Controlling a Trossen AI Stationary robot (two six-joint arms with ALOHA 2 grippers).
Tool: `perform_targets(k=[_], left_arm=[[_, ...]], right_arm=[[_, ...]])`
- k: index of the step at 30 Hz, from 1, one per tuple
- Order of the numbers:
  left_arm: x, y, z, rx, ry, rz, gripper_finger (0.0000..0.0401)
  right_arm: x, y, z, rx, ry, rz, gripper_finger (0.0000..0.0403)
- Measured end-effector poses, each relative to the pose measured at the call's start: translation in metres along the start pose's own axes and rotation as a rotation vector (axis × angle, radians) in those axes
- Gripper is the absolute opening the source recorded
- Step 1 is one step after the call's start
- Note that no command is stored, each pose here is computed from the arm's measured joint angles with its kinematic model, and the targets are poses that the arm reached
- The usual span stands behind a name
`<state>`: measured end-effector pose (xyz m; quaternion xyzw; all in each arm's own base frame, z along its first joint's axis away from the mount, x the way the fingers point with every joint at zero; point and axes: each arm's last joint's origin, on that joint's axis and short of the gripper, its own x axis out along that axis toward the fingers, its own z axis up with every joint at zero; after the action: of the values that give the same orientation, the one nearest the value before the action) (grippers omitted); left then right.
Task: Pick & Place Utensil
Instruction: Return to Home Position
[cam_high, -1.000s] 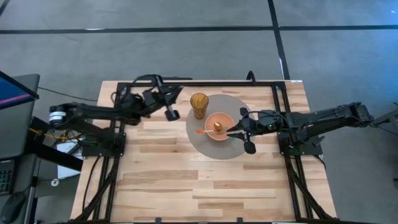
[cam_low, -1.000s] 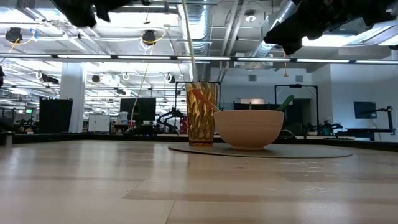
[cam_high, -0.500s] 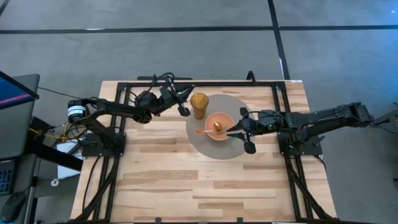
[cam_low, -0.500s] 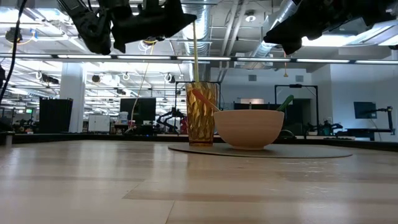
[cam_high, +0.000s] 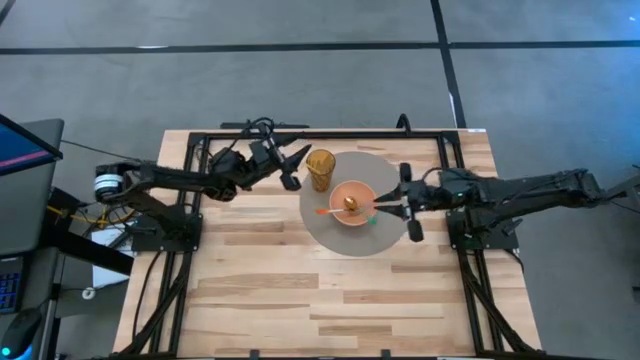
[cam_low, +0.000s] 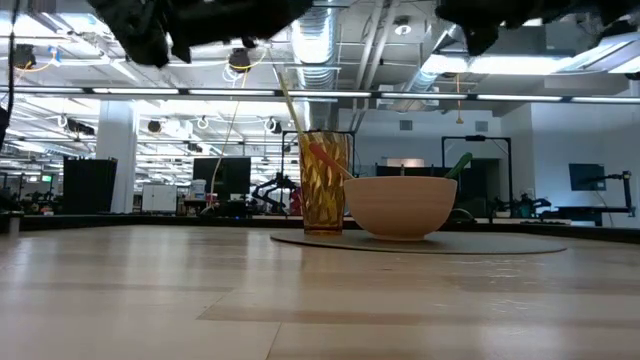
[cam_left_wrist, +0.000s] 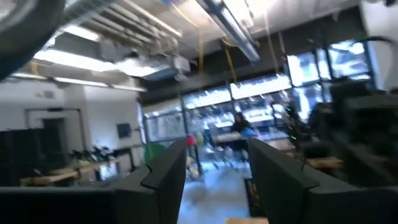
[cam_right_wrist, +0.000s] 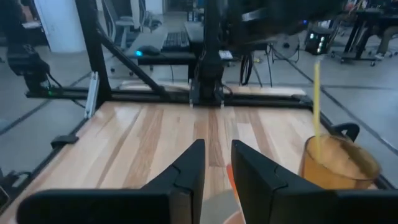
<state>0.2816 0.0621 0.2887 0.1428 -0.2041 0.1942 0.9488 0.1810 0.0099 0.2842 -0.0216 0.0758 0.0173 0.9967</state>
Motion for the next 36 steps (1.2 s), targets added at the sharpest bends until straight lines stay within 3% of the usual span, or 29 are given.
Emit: perform_targets(k=[5, 12, 17, 21, 27, 36], left_arm=[[-0.018, -0.005, 0.034, 0.002, 0.156, -0.054, 0.0176], [-0.068, -0.001, 0.069, 0.021, 0.434, -0.078, 0.0159], [-0.102, 0.011, 0.098, -0.064, 0.448, -0.040, 0.0128], [-0.127, 0.022, 0.116, -0.107, 0.404, -0.059, 0.0079], [-0.169, 0.033, 0.107, -0.170, 0.333, -0.074, 0.0007], [-0.216, 0.044, 0.081, -0.234, 0.234, -0.026, 0.0005]], right_arm=[[-0.035, -0.002, 0.005, 0.002, -0.024, -0.005, 0.0072], [-0.075, -0.002, 0.002, 0.036, -0.034, 0.002, 0.0072], [-0.079, 0.000, -0.021, -0.027, -0.050, 0.010, 0.0072], [-0.091, -0.003, -0.024, -0.002, -0.101, -0.031, 0.0072], [-0.102, -0.002, -0.034, 0.035, -0.122, -0.024, 0.0072], [-0.104, -0.001, -0.064, 0.026, -0.187, -0.023, 0.0072]])
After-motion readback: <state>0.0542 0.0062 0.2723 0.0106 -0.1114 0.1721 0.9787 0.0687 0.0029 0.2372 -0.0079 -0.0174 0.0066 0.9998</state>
